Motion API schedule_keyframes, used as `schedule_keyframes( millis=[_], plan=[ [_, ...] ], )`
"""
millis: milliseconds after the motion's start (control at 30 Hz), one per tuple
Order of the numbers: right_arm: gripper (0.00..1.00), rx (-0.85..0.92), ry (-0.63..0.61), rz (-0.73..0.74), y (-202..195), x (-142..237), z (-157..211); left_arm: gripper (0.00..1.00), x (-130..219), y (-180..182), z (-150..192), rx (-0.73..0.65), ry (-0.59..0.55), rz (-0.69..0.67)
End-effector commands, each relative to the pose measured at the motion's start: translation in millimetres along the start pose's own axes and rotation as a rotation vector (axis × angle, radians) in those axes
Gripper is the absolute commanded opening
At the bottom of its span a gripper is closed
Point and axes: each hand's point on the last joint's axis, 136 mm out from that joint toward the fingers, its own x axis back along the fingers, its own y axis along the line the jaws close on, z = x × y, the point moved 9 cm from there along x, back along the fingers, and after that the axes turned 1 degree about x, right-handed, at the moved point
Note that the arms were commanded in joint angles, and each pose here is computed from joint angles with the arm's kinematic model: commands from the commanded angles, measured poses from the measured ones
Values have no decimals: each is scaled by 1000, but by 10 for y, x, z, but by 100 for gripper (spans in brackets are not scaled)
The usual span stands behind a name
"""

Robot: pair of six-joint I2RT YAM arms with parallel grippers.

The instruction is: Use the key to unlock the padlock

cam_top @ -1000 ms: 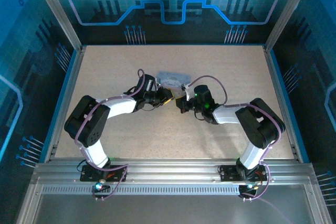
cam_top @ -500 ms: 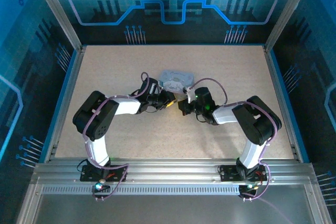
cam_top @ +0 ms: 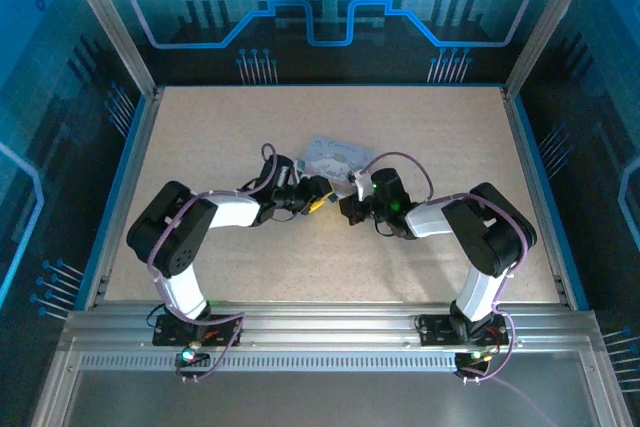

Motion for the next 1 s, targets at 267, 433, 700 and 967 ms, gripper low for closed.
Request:
schedule_keyframes(
  millis=[267,433,700,967],
  plan=[
    [0,-136,107,-48,77,50,-55,56,426,8,69,22,-110,22],
    [0,-209,134,-53,104,80,-81,55,464,59,105,69,-147,79],
    [0,-381,134,-73,153,106,-126,53,424,126,131,120,-146,119],
    [0,-494,119,-72,217,122,-118,49,360,176,140,145,-131,112]
  ],
)
